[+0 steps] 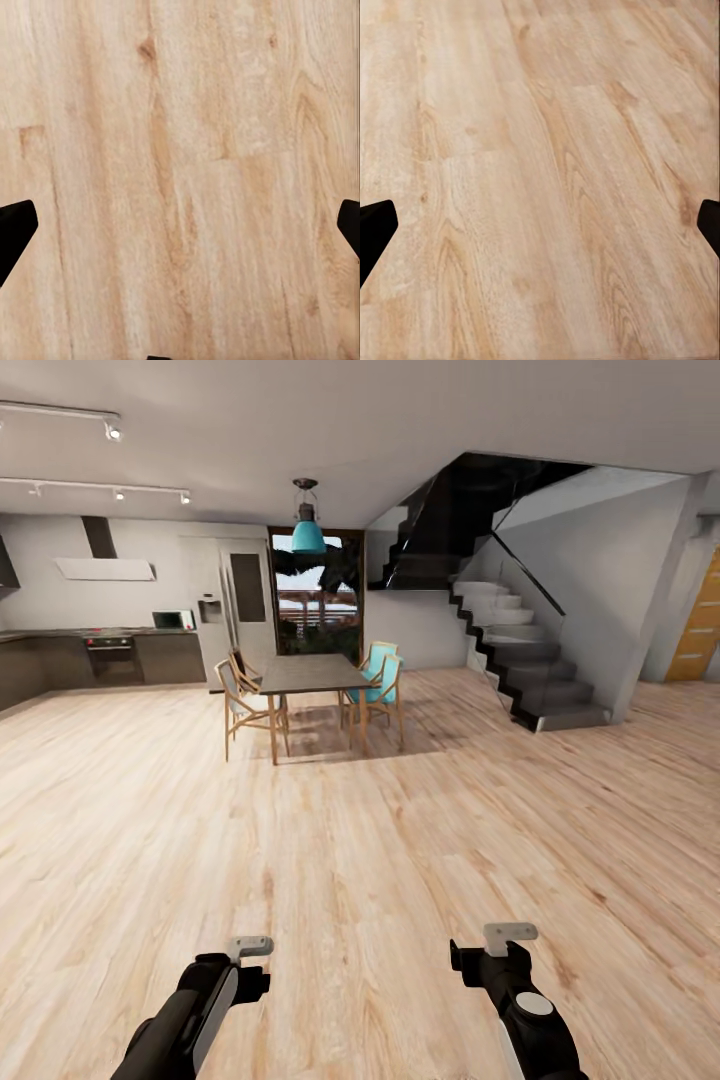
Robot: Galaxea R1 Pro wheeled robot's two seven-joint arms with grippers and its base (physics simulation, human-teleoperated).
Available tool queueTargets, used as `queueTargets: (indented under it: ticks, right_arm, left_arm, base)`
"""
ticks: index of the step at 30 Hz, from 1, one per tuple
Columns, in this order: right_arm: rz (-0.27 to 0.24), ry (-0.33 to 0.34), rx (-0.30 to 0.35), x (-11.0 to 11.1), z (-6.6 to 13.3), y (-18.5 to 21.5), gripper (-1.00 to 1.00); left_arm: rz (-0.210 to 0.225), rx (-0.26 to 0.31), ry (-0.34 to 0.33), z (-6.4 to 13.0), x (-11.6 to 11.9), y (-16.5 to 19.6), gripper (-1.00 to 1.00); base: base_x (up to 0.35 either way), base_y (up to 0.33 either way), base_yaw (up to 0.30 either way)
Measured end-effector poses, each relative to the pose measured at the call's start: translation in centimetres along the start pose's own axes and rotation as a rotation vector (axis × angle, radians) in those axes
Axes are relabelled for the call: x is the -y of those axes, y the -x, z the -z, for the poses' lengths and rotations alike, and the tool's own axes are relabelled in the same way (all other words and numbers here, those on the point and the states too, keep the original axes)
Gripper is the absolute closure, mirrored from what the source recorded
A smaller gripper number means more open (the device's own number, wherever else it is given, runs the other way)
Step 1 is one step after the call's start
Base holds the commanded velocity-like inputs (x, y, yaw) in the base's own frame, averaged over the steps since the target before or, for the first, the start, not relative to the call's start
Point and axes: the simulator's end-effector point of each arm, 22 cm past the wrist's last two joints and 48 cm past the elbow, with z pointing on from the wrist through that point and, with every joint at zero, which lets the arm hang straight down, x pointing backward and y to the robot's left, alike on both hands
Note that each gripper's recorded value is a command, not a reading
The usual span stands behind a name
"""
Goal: Turn on the radio receiver that's on the table in the living room.
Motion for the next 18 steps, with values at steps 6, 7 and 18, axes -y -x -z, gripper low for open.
queueTargets:
  ticks: [6,7,18]
  right_arm:
    - [0.0,0.003,0.003,-0.1,0.0,0.1,-1.0]
    - [0.0,0.004,0.004,-0.1,0.0,0.1,-1.0]
    - [-0.006,0.034,0.088,-0.9,0.5,2.6,-1.0]
  left_arm:
    - [0.0,-0.002,0.0,0.0,0.0,-0.1,-1.0]
    - [0.0,-0.002,0.0,0.0,0.0,-0.1,-1.0]
    - [0.004,0.034,0.032,0.4,-2.5,1.4,-1.0]
  base:
    - [0.0,0.0,-0.277]
    - [0.0,0.0,-0.277]
    - [0.0,0.0,-0.275]
